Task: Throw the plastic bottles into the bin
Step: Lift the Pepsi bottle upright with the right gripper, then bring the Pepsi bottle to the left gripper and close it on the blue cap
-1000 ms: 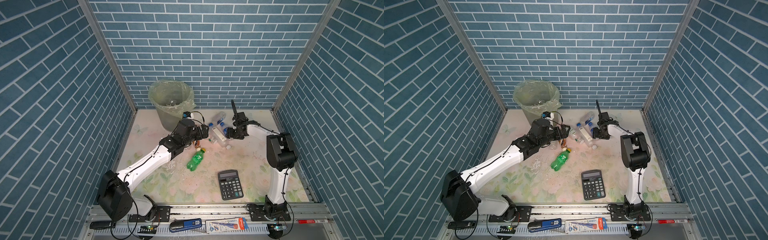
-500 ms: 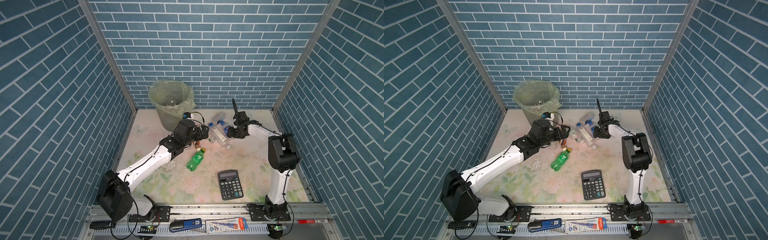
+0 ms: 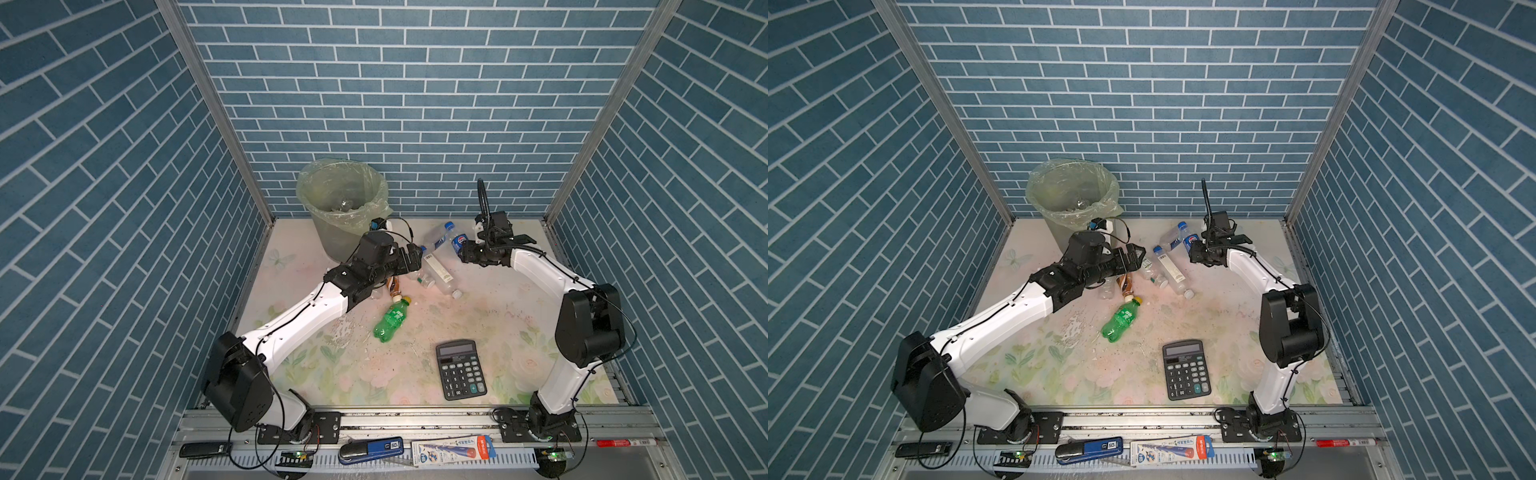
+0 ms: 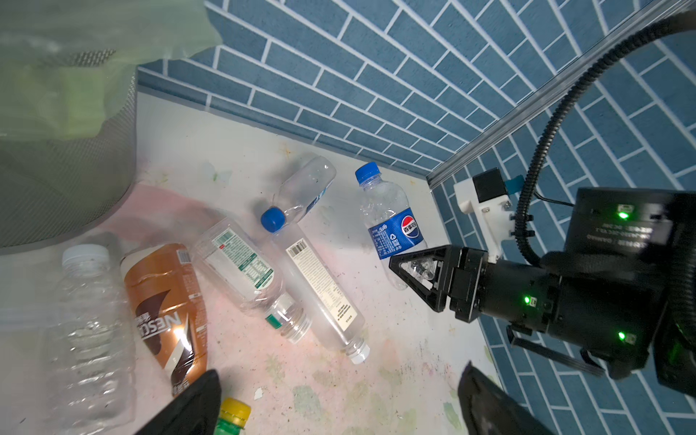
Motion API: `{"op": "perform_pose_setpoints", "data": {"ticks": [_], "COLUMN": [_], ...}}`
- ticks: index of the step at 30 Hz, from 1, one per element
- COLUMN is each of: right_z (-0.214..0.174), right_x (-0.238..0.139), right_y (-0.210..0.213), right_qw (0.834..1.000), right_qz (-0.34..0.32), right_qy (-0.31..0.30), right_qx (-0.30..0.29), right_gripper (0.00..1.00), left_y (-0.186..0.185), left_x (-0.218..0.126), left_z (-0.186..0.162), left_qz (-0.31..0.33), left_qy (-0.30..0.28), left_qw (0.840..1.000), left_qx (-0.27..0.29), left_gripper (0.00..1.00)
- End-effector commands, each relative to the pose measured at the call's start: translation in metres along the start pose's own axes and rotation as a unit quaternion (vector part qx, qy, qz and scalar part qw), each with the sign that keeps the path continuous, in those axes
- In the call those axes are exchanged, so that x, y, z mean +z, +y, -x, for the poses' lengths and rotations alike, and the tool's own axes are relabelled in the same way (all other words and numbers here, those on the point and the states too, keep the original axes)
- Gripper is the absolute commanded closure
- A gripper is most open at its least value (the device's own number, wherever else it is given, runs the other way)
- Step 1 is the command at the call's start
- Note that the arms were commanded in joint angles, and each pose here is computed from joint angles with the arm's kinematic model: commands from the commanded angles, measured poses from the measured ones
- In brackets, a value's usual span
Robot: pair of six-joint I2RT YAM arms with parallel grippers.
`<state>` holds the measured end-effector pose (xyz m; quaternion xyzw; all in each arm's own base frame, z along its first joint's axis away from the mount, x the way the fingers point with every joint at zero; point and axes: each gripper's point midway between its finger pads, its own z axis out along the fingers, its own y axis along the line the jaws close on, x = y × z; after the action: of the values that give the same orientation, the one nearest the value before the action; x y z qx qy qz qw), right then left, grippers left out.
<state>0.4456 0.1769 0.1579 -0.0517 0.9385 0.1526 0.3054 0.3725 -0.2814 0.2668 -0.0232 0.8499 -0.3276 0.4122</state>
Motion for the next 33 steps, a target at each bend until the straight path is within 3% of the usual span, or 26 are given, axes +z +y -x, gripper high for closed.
{"op": "perform_pose_setpoints", "data": {"ticks": [1, 10, 23, 33], "right_z": [-0.003, 0.0, 0.001, -0.004], "right_x": [-0.022, -0.062, -0.096, -0.106], "right_y": [0.021, 0.077, 0.128, 0.138], "right_qw": [1.0, 0.995, 0.984, 0.977], "right_qz": [0.022, 0.067, 0.132, 0.156], "right_qy": [-0.008, -0.044, -0.081, -0.104], "right_qx": [-0.005, -0.054, -0.086, -0.106], "right_gripper": [0.47, 0.47, 0.48, 0.48], "left_y": [-0.017, -0.026, -0.024, -0.026], "left_x": [0.008, 0.033, 0.046, 0.061], "left_z": [0.017, 0.055, 0.088, 0.099], "left_qz": [-0.028, -0.065, -0.072, -0.082], "left_qy": [-0.002, -0.031, -0.071, -0.088], "left_qw": [1.0, 0.995, 0.99, 0.986], "left_qx": [-0.008, -0.072, -0.1, -0.114], "left_gripper": [0.01, 0.01, 0.02, 0.26]}}
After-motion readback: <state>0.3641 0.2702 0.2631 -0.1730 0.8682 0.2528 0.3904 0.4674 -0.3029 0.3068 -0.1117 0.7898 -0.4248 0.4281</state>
